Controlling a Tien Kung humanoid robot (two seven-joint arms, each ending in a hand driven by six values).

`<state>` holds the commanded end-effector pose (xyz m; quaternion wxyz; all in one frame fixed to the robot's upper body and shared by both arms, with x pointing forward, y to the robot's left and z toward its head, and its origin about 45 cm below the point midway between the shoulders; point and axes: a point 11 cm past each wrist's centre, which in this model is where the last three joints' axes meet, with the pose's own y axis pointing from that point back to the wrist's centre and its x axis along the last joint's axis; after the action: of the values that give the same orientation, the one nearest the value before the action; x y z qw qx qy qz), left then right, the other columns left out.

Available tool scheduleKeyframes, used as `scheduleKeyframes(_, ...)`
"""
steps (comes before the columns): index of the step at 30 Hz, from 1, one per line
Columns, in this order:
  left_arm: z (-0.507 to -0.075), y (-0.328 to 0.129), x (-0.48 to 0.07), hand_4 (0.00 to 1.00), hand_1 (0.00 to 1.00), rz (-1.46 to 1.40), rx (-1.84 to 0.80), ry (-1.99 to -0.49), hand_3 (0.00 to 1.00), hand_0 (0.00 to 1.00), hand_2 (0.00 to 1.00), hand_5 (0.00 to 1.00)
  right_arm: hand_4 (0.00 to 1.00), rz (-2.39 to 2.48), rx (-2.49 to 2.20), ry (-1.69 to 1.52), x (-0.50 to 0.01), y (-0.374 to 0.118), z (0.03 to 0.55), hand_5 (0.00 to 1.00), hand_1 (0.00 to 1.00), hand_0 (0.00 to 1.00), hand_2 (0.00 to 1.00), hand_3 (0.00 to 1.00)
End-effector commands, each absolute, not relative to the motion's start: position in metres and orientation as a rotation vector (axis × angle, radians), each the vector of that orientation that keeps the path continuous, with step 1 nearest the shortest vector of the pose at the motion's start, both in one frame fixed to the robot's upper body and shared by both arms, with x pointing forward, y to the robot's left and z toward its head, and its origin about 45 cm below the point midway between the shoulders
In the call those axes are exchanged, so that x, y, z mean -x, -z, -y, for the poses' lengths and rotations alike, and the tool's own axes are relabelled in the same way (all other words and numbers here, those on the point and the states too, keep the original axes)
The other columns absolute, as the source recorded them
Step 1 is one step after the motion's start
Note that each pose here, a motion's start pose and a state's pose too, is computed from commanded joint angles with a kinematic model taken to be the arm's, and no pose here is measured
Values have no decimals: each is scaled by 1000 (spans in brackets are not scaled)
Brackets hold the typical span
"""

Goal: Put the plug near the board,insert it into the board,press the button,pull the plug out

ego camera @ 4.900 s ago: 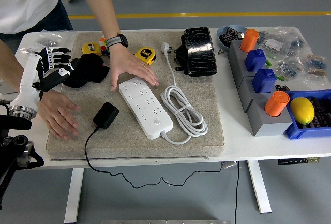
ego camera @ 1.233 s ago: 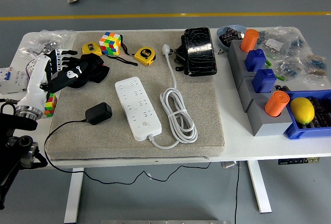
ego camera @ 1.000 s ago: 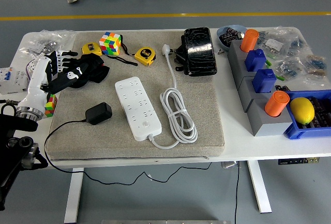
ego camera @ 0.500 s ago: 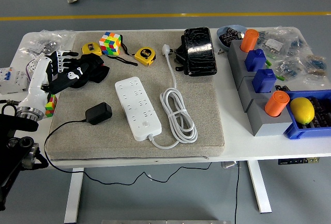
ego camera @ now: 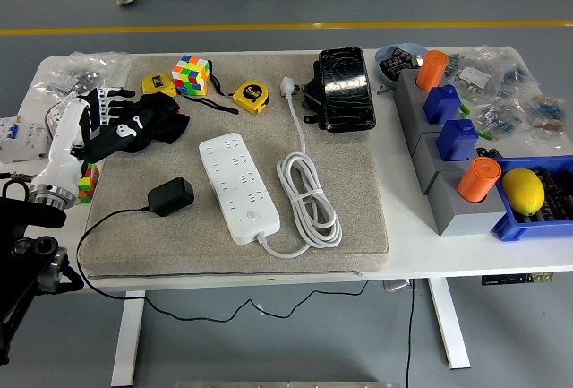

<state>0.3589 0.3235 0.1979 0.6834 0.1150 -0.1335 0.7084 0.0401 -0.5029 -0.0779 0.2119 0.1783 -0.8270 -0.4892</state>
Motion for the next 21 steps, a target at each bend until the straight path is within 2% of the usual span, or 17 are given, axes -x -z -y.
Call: scheduleKeyframes(21,-323,-198,-359,896,596,300,-258,-1587,605,510,579,362,856,2296,-495,1359,-40,78,503,396,599,497,567,513)
